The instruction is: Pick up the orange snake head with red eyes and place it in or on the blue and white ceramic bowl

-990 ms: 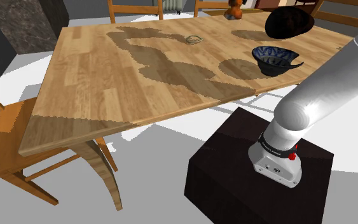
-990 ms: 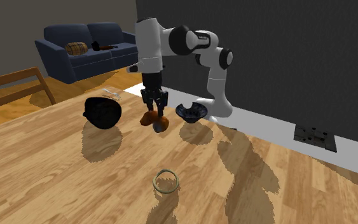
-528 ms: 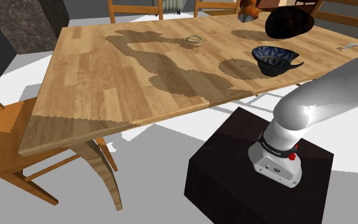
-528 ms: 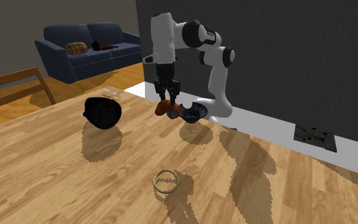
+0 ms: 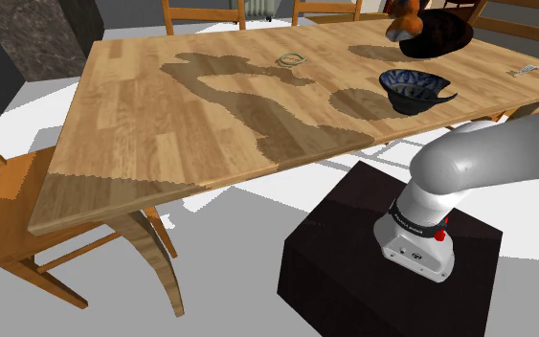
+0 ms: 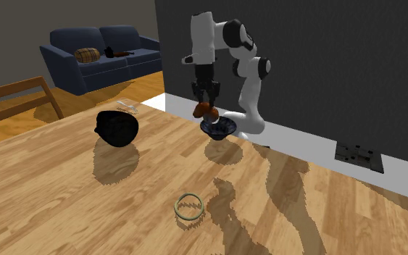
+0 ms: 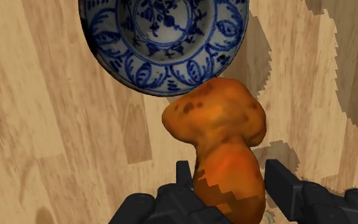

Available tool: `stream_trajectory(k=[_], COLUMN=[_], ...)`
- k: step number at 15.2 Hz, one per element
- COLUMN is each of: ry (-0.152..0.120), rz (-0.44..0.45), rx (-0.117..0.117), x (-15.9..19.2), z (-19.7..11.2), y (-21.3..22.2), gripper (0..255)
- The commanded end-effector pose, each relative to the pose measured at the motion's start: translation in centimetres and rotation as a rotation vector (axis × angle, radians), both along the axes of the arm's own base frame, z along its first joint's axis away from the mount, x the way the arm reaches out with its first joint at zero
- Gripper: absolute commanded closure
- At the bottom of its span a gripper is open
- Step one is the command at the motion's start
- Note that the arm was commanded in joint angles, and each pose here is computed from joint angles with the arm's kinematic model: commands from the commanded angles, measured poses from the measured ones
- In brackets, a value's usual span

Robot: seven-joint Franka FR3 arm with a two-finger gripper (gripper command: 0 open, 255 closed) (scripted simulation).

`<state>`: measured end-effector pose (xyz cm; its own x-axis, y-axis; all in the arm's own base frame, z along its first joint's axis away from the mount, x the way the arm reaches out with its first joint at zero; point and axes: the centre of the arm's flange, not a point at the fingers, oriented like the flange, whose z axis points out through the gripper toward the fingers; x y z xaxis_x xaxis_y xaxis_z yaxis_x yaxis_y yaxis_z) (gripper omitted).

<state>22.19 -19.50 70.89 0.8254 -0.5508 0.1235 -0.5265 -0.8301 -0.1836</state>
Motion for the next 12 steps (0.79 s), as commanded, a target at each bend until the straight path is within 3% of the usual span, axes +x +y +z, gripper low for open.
stream_trajectory(k=[1,6,12], ry=[0.001,0.001,0.001], rz=[0.000,0.000,0.000], rx=[0.000,0.000,0.000], x=[-2.4,-8.3,-8.5], z=[0.2,0.8,-1.8], y=[1.3,4.1,4.2], gripper=[255,255,255])
